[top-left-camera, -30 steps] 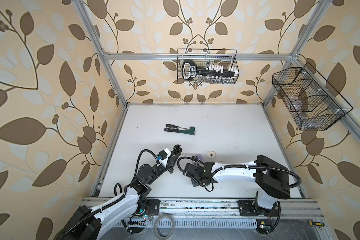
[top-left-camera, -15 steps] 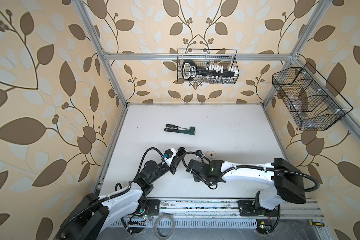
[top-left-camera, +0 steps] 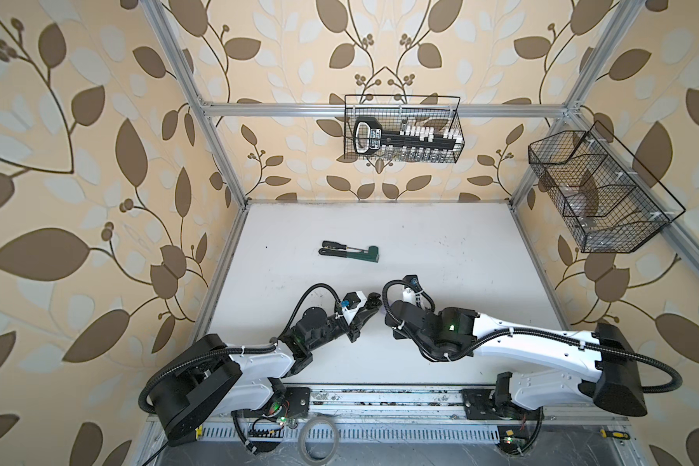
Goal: Insert wireless bluetooth earbuds into charging case
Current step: Pick up the wireless bluetooth earbud from the bottom-center of the table, then insert the wireless bluetooth earbud into the charging case.
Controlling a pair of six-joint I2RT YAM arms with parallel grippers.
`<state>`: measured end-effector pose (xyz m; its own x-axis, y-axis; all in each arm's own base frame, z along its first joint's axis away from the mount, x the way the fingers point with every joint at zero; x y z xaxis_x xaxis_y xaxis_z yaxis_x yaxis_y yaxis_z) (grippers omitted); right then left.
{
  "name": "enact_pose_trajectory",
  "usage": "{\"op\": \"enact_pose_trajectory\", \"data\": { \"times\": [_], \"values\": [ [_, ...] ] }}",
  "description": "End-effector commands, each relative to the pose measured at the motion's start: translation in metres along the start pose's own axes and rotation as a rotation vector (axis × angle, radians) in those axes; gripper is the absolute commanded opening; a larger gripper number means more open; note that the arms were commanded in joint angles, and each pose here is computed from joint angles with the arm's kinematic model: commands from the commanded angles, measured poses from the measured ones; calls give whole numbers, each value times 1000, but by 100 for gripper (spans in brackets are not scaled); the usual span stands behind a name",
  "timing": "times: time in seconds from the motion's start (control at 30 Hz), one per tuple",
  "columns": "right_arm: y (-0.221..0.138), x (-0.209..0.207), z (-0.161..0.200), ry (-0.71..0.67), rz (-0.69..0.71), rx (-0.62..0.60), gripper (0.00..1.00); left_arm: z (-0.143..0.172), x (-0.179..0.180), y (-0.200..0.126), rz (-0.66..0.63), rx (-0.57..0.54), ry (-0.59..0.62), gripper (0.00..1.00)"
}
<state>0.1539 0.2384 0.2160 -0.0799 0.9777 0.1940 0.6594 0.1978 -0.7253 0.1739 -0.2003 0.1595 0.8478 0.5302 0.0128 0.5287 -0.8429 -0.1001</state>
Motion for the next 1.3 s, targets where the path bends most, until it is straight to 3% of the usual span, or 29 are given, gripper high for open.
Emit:
{"op": "enact_pose_trajectory", "data": {
  "times": [0.0, 0.43, 1.27],
  "values": [
    [-7, -12, -7, 10, 44, -72, 16, -25, -3, 9, 17, -115, 35, 0],
    [-42, -2, -39, 43, -105, -272, 16, -32, -21, 19, 149, -168, 14, 0],
    [-36, 23, -25, -33, -194, -332, 16, -54, -32, 14, 222, -196, -43, 0]
  ]
}}
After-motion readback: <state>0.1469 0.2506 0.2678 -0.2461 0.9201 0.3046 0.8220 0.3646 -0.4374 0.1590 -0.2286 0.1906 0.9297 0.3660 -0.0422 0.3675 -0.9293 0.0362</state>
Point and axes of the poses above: each gripper's point midway between its finger pads, its own y axis out along the fingers, its own x axis along the line the jaws close on, z = x × y, the point moved 8 cm from there along -y, back along the fingers, and after that the axes turned 1 degree about y, right-handed, at the moved point
